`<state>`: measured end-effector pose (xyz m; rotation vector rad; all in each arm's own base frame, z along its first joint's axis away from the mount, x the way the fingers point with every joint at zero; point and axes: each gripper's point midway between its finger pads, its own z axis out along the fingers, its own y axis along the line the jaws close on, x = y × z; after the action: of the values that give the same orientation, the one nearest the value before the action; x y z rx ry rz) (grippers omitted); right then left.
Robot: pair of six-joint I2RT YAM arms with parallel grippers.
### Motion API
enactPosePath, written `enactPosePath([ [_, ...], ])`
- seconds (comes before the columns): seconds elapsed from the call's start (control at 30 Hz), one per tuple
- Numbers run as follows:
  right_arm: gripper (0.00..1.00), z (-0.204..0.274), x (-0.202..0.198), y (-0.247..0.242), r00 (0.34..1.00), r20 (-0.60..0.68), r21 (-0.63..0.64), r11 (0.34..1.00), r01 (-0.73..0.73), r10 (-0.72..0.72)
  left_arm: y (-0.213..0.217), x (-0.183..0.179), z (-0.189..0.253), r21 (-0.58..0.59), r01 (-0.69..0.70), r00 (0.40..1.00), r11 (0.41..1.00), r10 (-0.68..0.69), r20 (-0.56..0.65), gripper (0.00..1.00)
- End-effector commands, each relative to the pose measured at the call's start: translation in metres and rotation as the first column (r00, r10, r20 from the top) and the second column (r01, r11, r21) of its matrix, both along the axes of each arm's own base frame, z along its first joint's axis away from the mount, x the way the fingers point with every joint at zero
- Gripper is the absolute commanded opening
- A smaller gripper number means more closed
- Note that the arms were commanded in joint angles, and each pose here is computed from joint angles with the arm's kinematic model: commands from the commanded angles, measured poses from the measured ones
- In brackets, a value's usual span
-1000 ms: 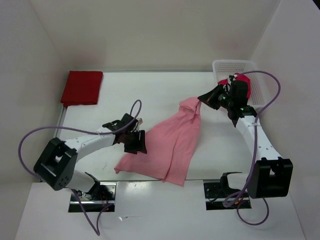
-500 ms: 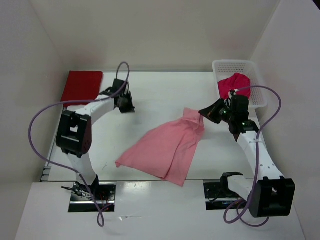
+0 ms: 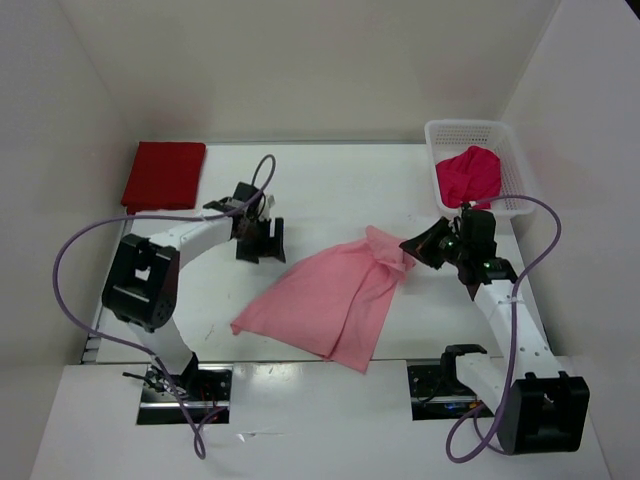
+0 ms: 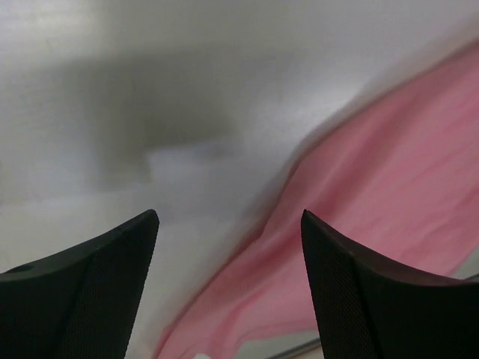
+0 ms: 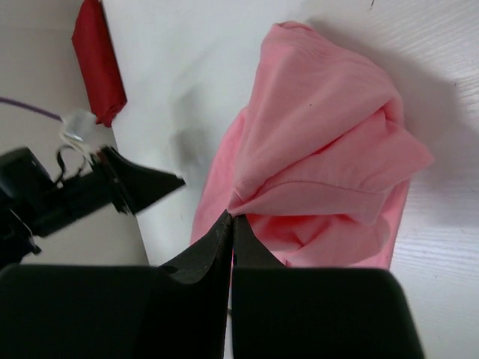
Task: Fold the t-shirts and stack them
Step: Flatten out the tshirt
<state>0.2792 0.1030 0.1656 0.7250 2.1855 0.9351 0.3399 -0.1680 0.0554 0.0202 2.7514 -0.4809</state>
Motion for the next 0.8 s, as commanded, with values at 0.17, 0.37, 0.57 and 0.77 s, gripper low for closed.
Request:
enactPosePath([
  [0.17, 0.00, 0.010, 0.014, 0.002, 0.997, 0.058, 0.005, 0.999, -0.046, 0.045, 0.001, -0.082, -0.018, -0.021, 0.078, 0.988, 0.997, -0.080, -0.133, 0.82],
  [0.37, 0.00, 0.004, 0.011, 0.004, 0.997, 0.048, 0.012, 0.998, -0.055, 0.054, -0.018, -0.094, -0.014, -0.129, 0.143, 0.977, 0.981, -0.161, -0.139, 0.67],
  [0.57, 0.00, -0.004, 0.008, 0.004, 0.998, 0.029, 0.013, 0.998, -0.054, 0.054, -0.031, -0.102, -0.019, -0.182, 0.198, 0.961, 0.963, -0.228, -0.158, 0.63],
  [0.77, 0.00, -0.001, 0.008, 0.004, 0.998, 0.038, 0.012, 0.998, -0.054, 0.054, -0.030, -0.103, -0.028, -0.175, 0.178, 0.963, 0.968, -0.208, -0.174, 0.20],
])
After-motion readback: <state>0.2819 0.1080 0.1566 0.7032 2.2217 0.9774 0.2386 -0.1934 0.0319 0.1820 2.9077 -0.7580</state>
